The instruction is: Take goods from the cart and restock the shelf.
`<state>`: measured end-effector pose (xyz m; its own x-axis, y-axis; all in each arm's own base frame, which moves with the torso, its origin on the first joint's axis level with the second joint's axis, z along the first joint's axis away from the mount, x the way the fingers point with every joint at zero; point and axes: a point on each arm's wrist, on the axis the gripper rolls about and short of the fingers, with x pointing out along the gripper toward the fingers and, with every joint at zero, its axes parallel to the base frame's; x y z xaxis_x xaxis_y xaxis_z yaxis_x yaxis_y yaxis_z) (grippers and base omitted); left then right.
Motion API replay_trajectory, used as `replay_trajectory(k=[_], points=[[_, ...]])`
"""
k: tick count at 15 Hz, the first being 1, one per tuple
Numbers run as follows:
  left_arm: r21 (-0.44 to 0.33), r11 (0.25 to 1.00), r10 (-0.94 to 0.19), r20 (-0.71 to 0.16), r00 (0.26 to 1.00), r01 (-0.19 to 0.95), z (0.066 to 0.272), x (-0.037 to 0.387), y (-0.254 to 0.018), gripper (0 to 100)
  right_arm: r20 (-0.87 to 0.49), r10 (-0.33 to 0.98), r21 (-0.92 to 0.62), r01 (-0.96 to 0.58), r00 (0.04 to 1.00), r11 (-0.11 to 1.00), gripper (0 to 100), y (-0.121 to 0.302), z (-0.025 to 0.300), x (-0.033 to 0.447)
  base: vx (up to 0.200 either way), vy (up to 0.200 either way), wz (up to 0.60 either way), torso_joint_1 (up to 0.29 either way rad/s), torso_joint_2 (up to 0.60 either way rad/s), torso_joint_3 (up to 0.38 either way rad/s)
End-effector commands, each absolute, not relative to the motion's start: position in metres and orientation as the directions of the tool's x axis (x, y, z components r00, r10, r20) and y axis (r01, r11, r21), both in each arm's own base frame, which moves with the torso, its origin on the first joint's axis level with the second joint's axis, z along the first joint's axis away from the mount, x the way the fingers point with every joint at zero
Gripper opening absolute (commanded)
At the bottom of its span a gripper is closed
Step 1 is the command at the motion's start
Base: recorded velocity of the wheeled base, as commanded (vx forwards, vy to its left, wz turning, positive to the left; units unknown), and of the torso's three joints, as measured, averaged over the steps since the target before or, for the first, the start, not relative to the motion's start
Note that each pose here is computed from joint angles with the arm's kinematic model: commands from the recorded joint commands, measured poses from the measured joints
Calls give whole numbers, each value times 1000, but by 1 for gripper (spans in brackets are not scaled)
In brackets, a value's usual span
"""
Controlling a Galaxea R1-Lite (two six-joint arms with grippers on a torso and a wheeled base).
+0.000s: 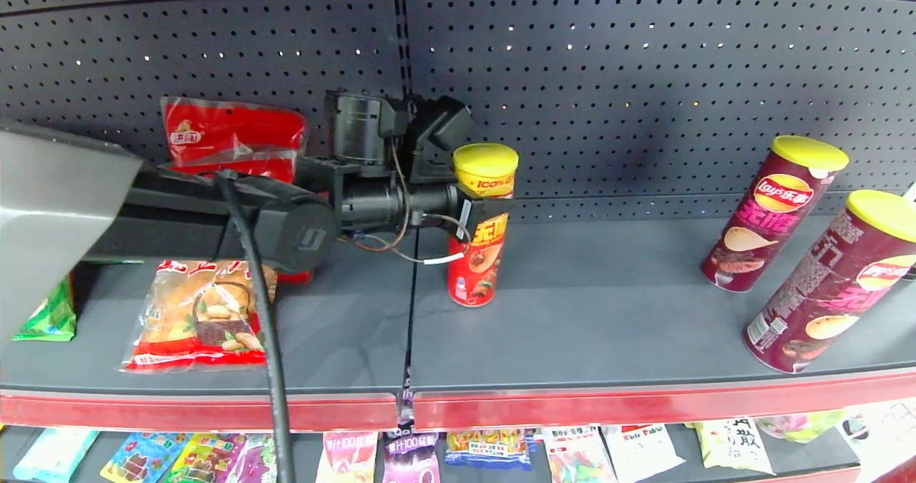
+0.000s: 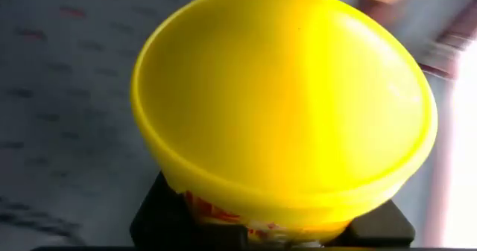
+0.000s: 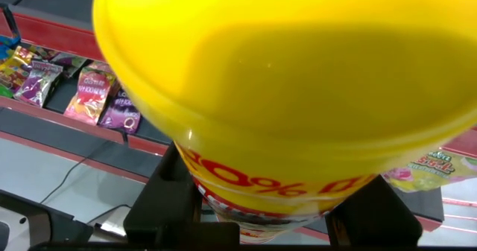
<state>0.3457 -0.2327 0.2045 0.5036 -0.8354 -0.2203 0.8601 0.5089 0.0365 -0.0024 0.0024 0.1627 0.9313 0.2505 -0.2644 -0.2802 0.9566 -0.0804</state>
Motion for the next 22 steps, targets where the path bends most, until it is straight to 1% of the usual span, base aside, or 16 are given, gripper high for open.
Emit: replay_trajectory(k=[1, 3, 4, 5, 6, 8, 10, 12, 14, 18, 22], points=[[24, 428, -885, -190, 424, 904, 225, 323, -212, 0, -266, 251, -81, -282, 931, 956, 0, 2, 163, -2, 0, 0, 0, 0, 0, 0], [12, 314, -934, -174, 311, 949, 227, 313, -206, 0, -266, 251, -81, -282, 931, 956, 0, 2, 163, -2, 0, 0, 0, 0, 0, 0], [17, 281, -945, -171, 279, 960, 226, 312, -206, 0, -265, 251, -82, -281, 931, 956, 0, 2, 163, -2, 0, 0, 0, 0, 0, 0], [32, 260, -950, -170, 261, 965, 225, 312, -207, 0, -263, 251, -82, -281, 931, 956, 0, 2, 163, -2, 0, 0, 0, 0, 0, 0], [32, 260, -950, -170, 261, 965, 225, 312, -207, 0, -263, 251, -82, -281, 931, 956, 0, 2, 163, -2, 0, 0, 0, 0, 0, 0], [31, 208, -961, -177, 210, 978, 220, 309, -207, 0, -254, 255, -83, -283, 933, 955, 0, 2, 166, -2, 0, 0, 0, 0, 0, 0], [22, 188, -964, -185, 189, 982, 215, 307, -207, 0, -256, 255, -83, -284, 933, 955, 0, 2, 166, -2, 0, 0, 0, 0, 0, 0], [24, 144, -966, -216, 146, 989, 200, 299, -209, 0, -256, 255, -83, -284, 933, 955, 0, 2, 166, -2, 0, 0, 0, 0, 0, 0], [25, 120, -969, -213, 123, 992, 195, 297, -210, 0, -253, 255, -83, -283, 933, 955, 0, 2, 167, -2, 0, 0, 0, 0, 0, 0], [12, 78, -976, -203, 79, 997, 194, 296, -210, 0, -257, 255, -82, -284, 932, 955, 0, 3, 167, -2, 0, 0, 0, 0, 0, 0], [-8, 70, -974, -218, 66, 998, 187, 292, -209, 0, -259, 255, -82, -284, 932, 955, 0, 3, 167, -1, 0, 0, 0, 0, 0, 0]])
